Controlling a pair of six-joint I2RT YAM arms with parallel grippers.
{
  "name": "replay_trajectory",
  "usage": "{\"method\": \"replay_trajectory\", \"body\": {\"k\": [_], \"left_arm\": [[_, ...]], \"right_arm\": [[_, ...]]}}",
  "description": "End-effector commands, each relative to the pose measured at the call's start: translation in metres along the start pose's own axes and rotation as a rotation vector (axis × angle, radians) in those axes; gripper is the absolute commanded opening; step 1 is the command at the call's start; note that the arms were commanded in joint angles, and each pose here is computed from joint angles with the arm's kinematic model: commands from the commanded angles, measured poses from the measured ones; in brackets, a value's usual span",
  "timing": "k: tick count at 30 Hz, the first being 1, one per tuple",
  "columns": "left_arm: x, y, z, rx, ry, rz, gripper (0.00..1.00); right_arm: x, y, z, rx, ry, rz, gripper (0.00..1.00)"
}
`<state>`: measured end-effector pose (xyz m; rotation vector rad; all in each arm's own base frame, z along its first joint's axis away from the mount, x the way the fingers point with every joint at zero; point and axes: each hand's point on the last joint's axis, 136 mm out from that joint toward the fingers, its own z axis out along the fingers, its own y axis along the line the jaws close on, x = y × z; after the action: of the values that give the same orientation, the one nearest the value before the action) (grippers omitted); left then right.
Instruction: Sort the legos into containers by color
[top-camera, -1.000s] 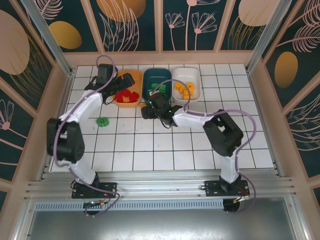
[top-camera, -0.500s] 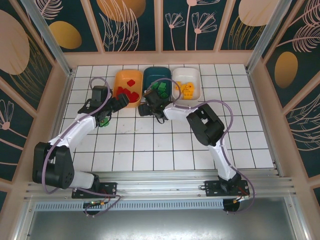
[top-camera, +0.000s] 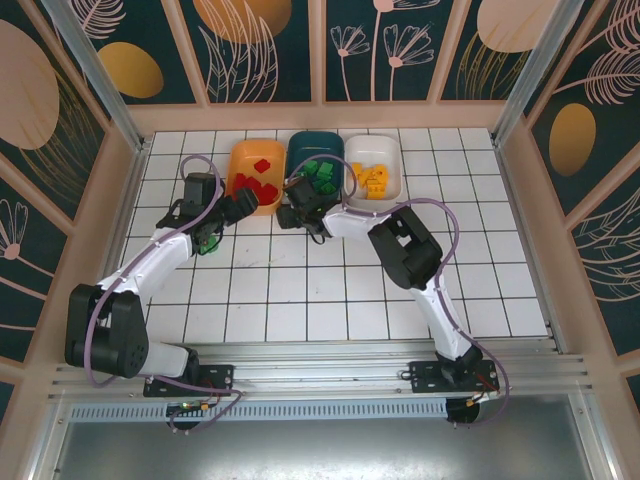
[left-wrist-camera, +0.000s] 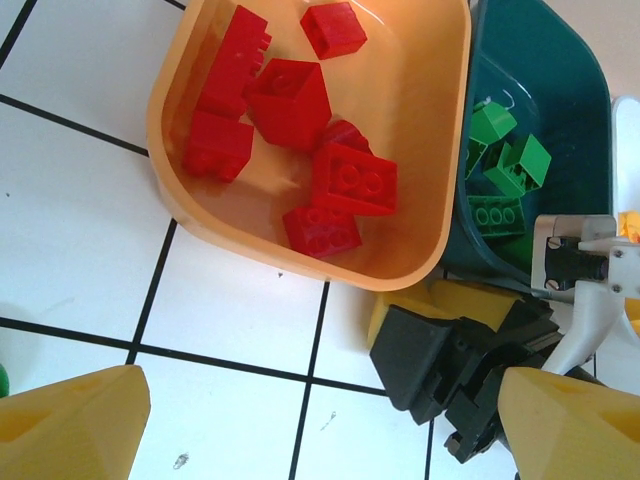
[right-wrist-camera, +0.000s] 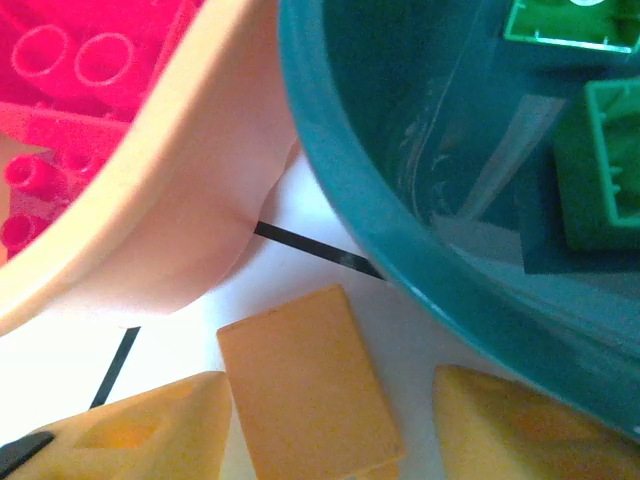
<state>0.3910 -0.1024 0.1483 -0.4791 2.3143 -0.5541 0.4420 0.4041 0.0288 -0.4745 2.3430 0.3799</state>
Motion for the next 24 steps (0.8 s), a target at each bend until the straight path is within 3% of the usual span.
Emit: {"method": "replay_trajectory", "body": {"k": [1,9,18,21,24], "left_arm": [[-0.005,0.000,-0.003,0.015,-0.024,-0.004,0.90],[-0.002,0.001,-0.002,0.016,-0.020,-0.010,0.90],[0.006,0.003,0.004,0.028,0.004,-0.024,0.89],[0.008,0.005,0.010,0.023,0.013,-0.030,0.88],[0.007,0.004,0.014,0.025,0.016,-0.034,0.87]], "right_arm": [[0.030,0.011,0.013,-0.019,0.057,-0.036,0.49],[0.021,0.017,-0.016,-0.014,0.012,-0.031,0.35],[-0.010,0.029,-0.088,-0.075,-0.114,0.014,0.30],[-0.023,0.017,-0.110,-0.060,-0.150,0.030,0.30],[-0.043,-0.021,-0.132,-0.015,-0.191,0.076,0.30]]}}
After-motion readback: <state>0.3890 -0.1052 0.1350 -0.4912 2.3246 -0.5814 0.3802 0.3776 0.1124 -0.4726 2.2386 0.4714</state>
